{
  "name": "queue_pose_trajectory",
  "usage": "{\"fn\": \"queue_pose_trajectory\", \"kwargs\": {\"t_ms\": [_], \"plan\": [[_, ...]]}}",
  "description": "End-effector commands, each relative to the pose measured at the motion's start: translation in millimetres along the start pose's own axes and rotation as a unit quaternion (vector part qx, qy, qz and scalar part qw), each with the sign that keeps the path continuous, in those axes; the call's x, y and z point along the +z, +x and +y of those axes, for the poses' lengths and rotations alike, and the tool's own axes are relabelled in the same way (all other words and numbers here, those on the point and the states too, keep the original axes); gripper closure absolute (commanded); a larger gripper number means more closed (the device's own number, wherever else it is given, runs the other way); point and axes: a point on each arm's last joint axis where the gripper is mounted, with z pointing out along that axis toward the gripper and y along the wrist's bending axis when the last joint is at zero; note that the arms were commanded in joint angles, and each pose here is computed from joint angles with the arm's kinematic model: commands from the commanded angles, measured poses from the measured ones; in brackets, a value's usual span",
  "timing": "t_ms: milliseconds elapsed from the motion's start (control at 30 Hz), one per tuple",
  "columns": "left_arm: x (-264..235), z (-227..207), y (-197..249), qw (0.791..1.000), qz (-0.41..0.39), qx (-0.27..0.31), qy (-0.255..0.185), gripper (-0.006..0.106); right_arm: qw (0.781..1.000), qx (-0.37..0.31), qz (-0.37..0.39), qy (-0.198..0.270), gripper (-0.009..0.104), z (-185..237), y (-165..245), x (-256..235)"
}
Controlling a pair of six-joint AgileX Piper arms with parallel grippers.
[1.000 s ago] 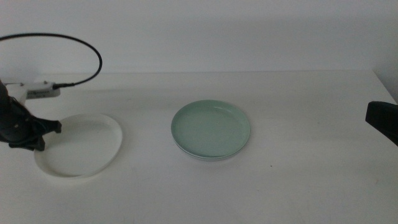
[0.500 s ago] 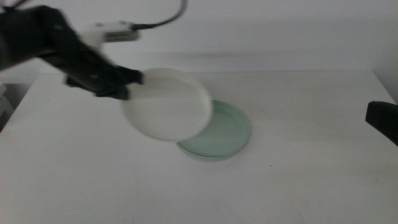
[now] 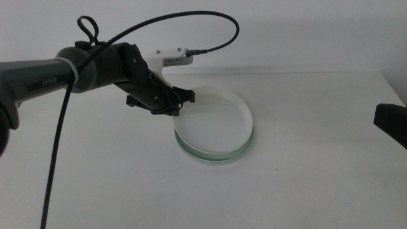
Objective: Stack the three bowls on top of each other.
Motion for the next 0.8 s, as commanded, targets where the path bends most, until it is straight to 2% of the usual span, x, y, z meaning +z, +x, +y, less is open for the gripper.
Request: {"fn": "queue_pose_trajectory", "kwargs": {"t_ms": [0, 33, 100, 267, 333, 367, 600, 767], "plan": [[-27, -12, -23, 0.997, -0.07, -0.003, 0.022, 0.092, 0.999, -0.005, -0.046, 0.007, 0.04, -1, -13, -3], [-26, -12, -22, 0.997, -0.069, 0.0, 0.021, 0.087, 0.999, -0.005, -0.046, 0.007, 0.04, -1, -13, -3], [-26, -12, -21, 0.998, -0.064, 0.008, 0.021, 0.071, 0.999, -0.005, -0.046, 0.007, 0.04, -1, -13, -3], [-49, -12, -26, 0.997, -0.067, 0.029, 0.023, 0.014, 0.999, -0.005, -0.046, 0.007, 0.04, -1, -13, -3], [-71, -11, -32, 0.996, -0.083, 0.033, 0.022, -0.002, 0.999, -0.005, -0.046, 0.007, 0.04, -1, -13, -3], [-85, -10, -35, 0.995, -0.095, 0.036, 0.02, -0.005, 0.999, -0.005, -0.046, 0.007, 0.04, -1, -13, -3], [-191, 13, -39, 0.989, -0.137, 0.051, -0.032, -0.004, 0.999, -0.005, -0.046, 0.007, 0.04, -1, -13, -3], [-244, 23, -31, 0.984, -0.161, 0.045, -0.058, -0.004, 0.999, -0.005, -0.046, 0.007, 0.04, -1, -13, -3]]}}
